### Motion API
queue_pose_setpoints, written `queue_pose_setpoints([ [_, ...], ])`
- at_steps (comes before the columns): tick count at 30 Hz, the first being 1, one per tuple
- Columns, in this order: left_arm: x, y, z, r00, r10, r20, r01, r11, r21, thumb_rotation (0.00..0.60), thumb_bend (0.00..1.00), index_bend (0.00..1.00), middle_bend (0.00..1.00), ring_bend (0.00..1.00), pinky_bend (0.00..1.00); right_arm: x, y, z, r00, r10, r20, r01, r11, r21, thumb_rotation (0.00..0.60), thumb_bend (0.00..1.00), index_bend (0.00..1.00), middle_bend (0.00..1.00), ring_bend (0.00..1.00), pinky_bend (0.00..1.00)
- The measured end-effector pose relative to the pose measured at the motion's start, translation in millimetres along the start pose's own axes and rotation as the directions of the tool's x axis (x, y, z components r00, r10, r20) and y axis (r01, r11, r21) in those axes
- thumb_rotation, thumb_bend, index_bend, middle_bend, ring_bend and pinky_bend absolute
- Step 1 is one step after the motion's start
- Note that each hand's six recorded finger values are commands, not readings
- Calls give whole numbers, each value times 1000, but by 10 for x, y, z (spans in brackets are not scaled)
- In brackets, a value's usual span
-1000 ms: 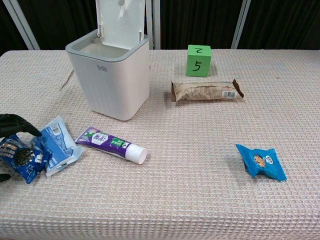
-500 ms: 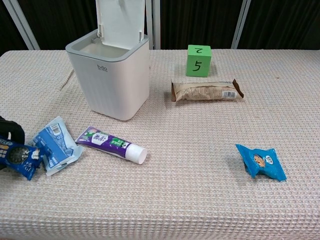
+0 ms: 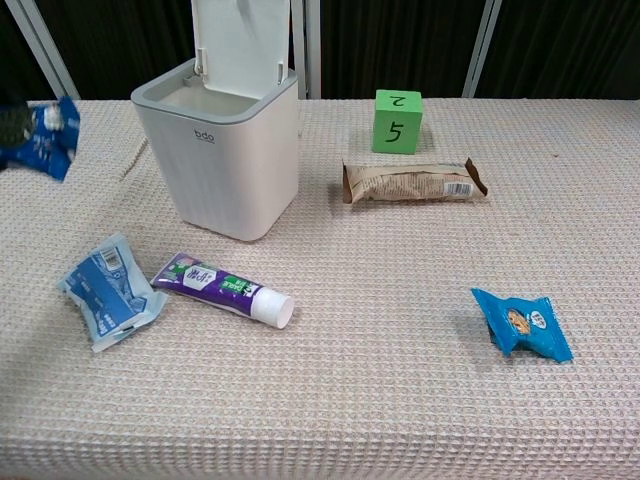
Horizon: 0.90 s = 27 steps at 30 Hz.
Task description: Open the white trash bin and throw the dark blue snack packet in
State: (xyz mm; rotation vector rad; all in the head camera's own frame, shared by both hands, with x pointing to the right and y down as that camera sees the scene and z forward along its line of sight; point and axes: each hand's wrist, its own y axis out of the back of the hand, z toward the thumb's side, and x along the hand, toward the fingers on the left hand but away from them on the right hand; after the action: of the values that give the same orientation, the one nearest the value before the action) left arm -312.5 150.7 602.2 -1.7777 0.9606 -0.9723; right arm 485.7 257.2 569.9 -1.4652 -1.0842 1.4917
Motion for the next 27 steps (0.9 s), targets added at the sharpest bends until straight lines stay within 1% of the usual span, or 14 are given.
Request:
queue_pose_setpoints([
  [3, 310, 173, 161, 999, 27, 27, -26, 999, -30, 600, 389, 604, 596, 461, 602, -11, -7, 25, 1000, -2, -4, 2, 1000, -9, 600, 346, 0, 0, 0, 0],
  [7, 705, 254, 361, 999, 12, 52, -12, 1000, -4, 600, 425, 605, 596, 461, 602, -9, -43, 25, 1000, 18, 0, -18, 1000, -1, 600, 346, 0, 0, 0, 0],
  [12, 1168, 178, 599, 997, -57, 49, 56, 998, 33, 600, 421, 601, 594, 460, 600, -4, -24, 0, 1000, 14, 12, -13, 1000, -9, 600, 345, 0, 0, 0, 0],
  [14, 1304, 124, 710, 996, -78, 52, 76, 996, 39, 600, 419, 567, 565, 438, 594, -4, -11, -26, 1000, 12, 20, -11, 1000, -11, 600, 346, 0, 0, 0, 0],
  [15, 1382, 81, 794, 994, -90, 58, 88, 995, 40, 600, 418, 534, 535, 416, 585, -5, -5, -33, 1000, 10, 21, -10, 1000, -12, 600, 346, 0, 0, 0, 0],
  [17, 1464, 28, 890, 993, -96, 67, 94, 995, 38, 600, 417, 487, 498, 389, 571, -5, 5, -56, 1000, 8, 27, -7, 1000, -15, 600, 346, 0, 0, 0, 0],
  [20, 1542, -13, 956, 994, -84, 72, 82, 996, 26, 600, 416, 444, 480, 382, 563, -11, 0, -79, 999, 11, 32, -11, 1000, -16, 600, 346, 0, 0, 0, 0],
  [22, 1564, -29, 961, 994, -84, 73, 82, 996, 31, 600, 394, 312, 383, 336, 528, -16, -4, -73, 999, 13, 30, -12, 1000, -19, 600, 346, 0, 0, 0, 0],
  [24, 1580, -56, 940, 993, -91, 69, 88, 995, 57, 600, 358, 134, 204, 230, 440, -8, -6, -66, 1000, 14, 28, -14, 1000, -20, 600, 346, 0, 0, 0, 0],
  [25, 1583, -66, 929, 993, -95, 65, 90, 994, 63, 600, 349, 93, 143, 186, 404, 4, -7, -60, 1000, 17, 27, -16, 1000, -19, 600, 346, 0, 0, 0, 0],
  [27, 1582, -60, 907, 994, -88, 57, 84, 994, 65, 600, 344, 61, 75, 133, 361, 25, 3, -48, 1000, 15, 23, -15, 1000, -15, 600, 346, 0, 0, 0, 0],
])
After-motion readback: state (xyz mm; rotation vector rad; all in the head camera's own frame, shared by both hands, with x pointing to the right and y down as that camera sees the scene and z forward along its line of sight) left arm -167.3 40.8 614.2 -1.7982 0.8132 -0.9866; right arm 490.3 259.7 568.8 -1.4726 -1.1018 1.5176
